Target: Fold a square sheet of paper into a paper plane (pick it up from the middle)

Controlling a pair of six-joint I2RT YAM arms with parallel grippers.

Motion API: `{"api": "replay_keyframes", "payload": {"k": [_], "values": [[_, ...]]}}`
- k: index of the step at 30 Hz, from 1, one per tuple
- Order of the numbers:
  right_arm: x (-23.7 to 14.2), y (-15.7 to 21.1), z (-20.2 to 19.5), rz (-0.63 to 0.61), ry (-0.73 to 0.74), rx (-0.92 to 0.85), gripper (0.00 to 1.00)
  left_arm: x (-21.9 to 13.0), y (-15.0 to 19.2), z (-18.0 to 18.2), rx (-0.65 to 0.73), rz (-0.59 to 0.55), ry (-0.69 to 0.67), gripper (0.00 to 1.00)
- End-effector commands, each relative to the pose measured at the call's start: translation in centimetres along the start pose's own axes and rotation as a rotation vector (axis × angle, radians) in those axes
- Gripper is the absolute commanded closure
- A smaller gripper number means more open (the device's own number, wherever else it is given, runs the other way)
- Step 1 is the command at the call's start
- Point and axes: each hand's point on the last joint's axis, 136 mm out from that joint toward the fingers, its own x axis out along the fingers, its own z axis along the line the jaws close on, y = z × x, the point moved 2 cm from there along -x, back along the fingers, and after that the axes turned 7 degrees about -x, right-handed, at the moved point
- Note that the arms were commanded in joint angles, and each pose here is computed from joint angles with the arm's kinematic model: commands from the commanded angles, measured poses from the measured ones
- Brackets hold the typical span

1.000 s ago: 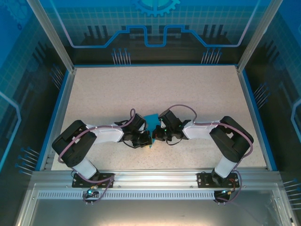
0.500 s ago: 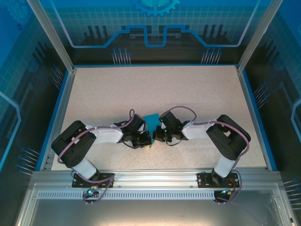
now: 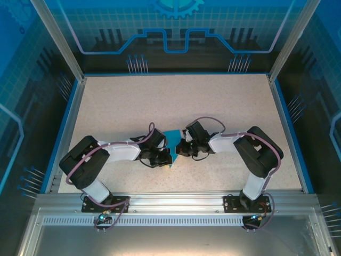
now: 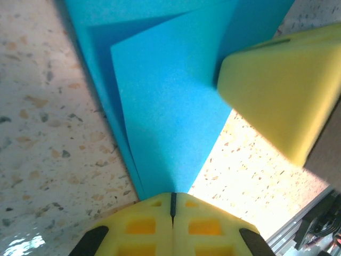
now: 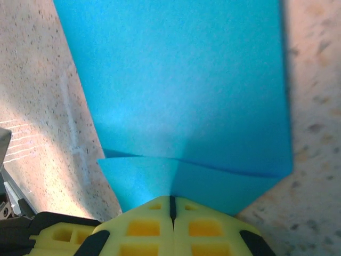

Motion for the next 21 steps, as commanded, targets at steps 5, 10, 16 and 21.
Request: {"api": "replay_keyframes", "payload": {"k": [5, 10, 16, 21], "values": [[-0.6, -2.7, -3.8, -0.053, 0.108, 0.030, 1.00, 0.6, 2.3, 5.3, -0.041, 0.079, -0.230, 1.00], [-2.2, -4.8, -4.6, -0.101, 0.127, 0.035, 1.00, 0.3, 2.1, 4.7, -0.031, 0.072, -0.218, 1.00], [-5.2, -6.2, -3.2, -0.168, 0.132, -0.004, 1.00, -1.1, 1.5, 2.2, -0.007, 0.035, -0.151, 0.98], [-7.2, -4.9, -2.3, -0.194, 0.124, -0.021, 0.85, -3.7, 0.0, -1.5, 0.040, -0.071, -0.053, 0.78]]}}
